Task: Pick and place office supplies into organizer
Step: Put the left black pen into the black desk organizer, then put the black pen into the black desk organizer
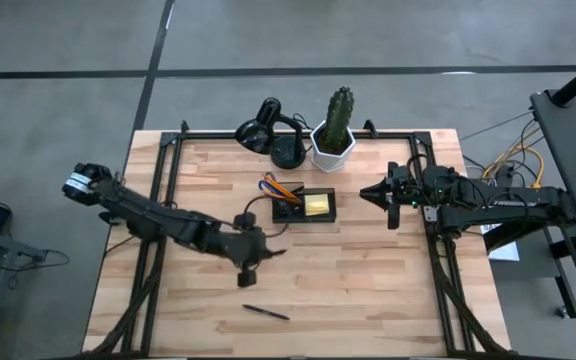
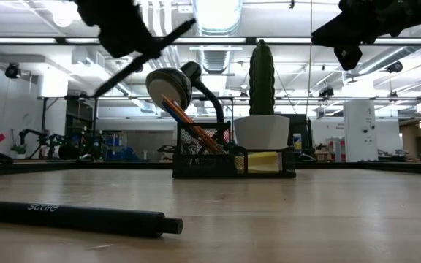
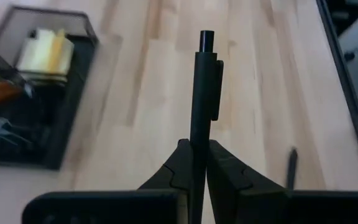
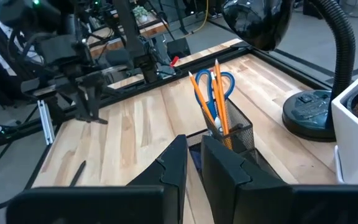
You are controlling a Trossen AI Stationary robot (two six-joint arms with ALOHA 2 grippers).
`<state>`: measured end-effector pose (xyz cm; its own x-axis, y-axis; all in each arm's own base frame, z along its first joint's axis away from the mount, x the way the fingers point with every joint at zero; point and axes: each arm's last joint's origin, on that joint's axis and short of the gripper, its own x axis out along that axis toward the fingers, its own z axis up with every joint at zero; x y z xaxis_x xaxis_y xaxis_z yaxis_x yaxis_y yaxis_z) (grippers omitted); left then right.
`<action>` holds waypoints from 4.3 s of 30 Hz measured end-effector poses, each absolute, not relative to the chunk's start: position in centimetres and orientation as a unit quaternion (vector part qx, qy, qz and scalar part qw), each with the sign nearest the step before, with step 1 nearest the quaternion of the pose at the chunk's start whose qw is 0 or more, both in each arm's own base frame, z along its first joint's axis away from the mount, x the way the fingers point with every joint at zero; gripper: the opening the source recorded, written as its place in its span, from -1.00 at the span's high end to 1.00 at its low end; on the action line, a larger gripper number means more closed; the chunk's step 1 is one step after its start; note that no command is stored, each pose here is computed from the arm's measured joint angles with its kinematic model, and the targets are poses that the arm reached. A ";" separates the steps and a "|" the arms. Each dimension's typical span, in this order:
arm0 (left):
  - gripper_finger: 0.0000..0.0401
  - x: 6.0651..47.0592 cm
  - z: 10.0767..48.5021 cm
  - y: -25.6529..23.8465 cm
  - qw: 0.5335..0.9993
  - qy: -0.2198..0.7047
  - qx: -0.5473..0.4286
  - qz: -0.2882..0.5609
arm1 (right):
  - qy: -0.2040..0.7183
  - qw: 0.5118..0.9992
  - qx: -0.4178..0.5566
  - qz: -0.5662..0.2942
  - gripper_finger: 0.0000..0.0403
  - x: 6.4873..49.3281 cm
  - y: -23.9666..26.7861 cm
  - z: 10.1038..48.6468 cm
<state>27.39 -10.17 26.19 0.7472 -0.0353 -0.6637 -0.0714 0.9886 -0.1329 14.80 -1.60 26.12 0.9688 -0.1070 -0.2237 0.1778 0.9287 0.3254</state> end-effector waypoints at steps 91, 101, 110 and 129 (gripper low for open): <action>0.94 33.4 21.4 7.8 0.969 0.149 0.001 0.197 | 0.101 0.975 0.176 -0.087 0.81 14.8 -1.7 26.1; 0.62 33.4 21.4 7.8 0.969 0.149 0.001 0.197 | 0.101 0.975 0.176 -0.087 0.81 14.8 -1.7 26.1; 0.57 33.5 21.5 7.6 0.975 0.142 -0.003 0.172 | 0.101 0.975 0.176 -0.087 0.81 14.8 -1.7 26.1; 0.07 34.9 25.2 4.2 0.995 0.075 -0.065 0.007 | 0.101 0.976 0.174 -0.087 0.81 14.8 -1.7 26.1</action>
